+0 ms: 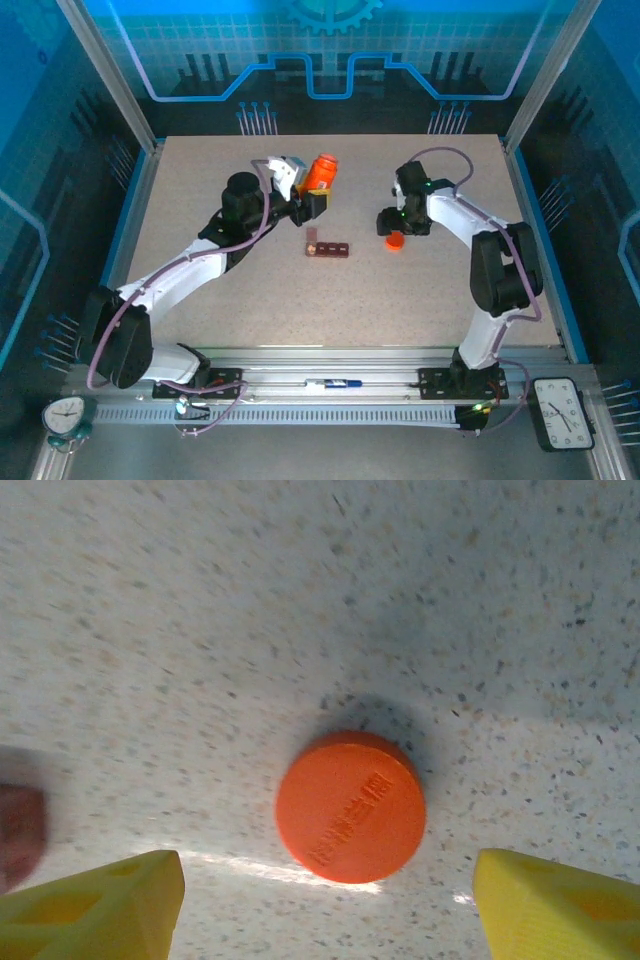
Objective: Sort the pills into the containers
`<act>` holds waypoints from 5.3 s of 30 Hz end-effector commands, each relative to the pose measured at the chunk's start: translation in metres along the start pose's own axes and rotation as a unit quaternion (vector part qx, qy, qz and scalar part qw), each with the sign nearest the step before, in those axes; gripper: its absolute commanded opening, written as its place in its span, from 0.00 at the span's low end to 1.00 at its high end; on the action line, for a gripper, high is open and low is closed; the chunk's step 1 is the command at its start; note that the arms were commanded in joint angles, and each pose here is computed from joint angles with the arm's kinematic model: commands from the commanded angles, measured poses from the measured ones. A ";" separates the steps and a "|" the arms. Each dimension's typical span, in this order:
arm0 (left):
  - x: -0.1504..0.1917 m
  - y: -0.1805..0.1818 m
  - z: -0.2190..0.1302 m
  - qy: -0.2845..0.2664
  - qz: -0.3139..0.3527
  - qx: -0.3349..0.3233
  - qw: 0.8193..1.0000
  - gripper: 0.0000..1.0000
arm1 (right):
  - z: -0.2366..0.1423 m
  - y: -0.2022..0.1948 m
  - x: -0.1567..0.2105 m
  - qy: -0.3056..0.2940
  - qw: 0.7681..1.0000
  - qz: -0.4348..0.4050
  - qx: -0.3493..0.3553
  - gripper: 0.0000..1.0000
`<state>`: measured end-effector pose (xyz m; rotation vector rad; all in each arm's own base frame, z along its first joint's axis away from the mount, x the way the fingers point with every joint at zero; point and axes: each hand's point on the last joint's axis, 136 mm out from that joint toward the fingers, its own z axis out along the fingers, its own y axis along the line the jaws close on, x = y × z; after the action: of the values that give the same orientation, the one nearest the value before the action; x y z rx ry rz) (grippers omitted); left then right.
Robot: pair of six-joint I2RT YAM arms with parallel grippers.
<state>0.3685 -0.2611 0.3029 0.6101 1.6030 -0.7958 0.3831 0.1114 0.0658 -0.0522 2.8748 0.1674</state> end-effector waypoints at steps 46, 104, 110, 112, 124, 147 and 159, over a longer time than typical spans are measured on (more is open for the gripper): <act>0.017 -0.002 0.013 -0.002 0.024 0.021 1.000 0.21 | 0.010 0.013 -0.002 0.025 0.999 -0.045 0.008 0.42; 0.095 0.006 0.046 0.001 0.160 0.043 0.986 0.22 | -0.167 0.160 -0.038 -0.002 0.922 -0.182 -0.342 0.46; 0.091 0.000 0.046 -0.001 0.168 0.050 0.984 0.22 | -0.159 0.159 -0.039 0.008 0.923 -0.182 -0.340 0.46; 0.089 -0.001 0.045 -0.002 0.170 0.051 0.984 0.22 | -0.155 0.158 -0.040 0.013 0.922 -0.182 -0.342 0.46; 0.090 -0.005 0.045 0.009 0.182 0.064 0.981 0.22 | -0.146 0.153 -0.034 0.057 0.914 -0.200 -0.349 0.46; 0.073 -0.009 0.046 -0.014 0.167 0.067 0.984 0.22 | -0.120 0.173 -0.026 0.094 0.909 -0.090 -0.397 0.42; 0.075 -0.005 0.047 -0.014 0.164 0.056 0.985 0.21 | -0.133 0.181 -0.038 0.067 0.904 -0.036 -0.420 0.56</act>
<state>0.3843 -0.2826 0.1507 0.8978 1.6753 -0.6121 0.3857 0.2554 0.2020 -0.3099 2.7463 1.2930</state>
